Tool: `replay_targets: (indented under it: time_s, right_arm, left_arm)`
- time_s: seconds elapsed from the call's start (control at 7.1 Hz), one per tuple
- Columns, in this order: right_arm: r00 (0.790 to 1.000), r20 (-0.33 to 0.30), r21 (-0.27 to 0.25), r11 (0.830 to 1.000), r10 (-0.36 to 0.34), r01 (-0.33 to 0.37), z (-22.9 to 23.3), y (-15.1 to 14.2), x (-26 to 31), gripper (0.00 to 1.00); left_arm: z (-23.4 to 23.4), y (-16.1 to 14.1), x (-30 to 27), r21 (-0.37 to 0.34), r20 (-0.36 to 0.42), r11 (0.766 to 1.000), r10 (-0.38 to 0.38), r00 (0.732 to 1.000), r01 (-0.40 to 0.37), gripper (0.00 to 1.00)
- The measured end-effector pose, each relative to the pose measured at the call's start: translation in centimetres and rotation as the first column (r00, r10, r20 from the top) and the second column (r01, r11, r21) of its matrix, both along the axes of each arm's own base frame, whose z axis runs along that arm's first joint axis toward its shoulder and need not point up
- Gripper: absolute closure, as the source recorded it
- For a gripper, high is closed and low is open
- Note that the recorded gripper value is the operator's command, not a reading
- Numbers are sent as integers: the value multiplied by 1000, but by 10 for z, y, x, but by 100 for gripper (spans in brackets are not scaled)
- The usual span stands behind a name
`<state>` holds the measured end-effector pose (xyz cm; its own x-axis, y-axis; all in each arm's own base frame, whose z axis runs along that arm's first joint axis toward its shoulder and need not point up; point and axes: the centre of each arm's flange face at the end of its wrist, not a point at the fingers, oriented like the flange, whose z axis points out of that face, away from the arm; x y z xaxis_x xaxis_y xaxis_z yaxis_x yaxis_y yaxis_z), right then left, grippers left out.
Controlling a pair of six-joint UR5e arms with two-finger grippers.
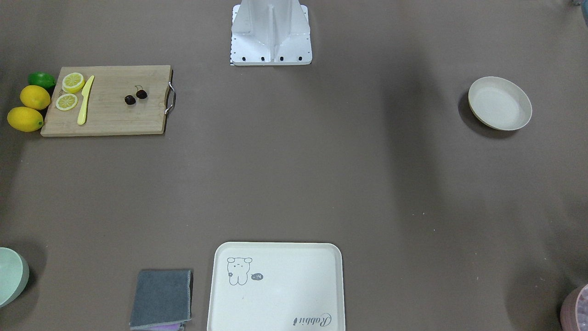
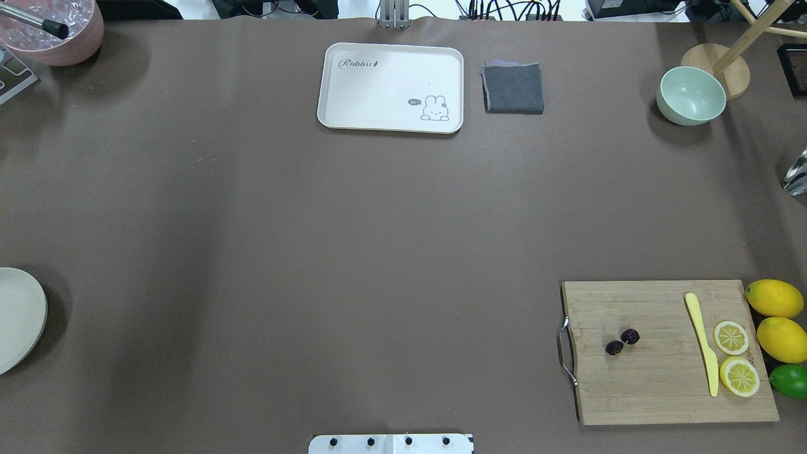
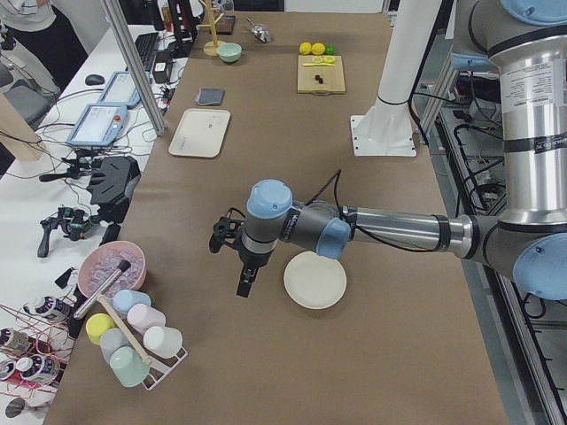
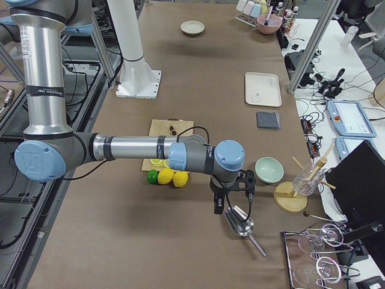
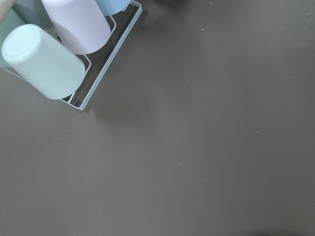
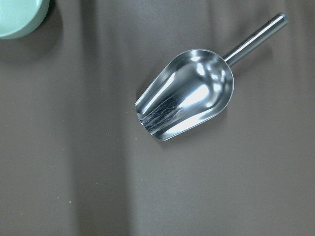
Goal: Place red cherry on plate
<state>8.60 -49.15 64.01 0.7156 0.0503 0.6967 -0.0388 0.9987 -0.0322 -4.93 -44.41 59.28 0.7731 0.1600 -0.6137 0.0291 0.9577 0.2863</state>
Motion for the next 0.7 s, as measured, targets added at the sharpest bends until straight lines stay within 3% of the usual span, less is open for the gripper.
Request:
replay_targets:
  time_s: [0.7]
  right_arm:
    - [1000, 0, 2, 1000, -3, 3, -1, 0, -1, 0]
  left_arm:
    - [-2, 6, -10, -32, 0, 999, -22, 1000, 22, 2]
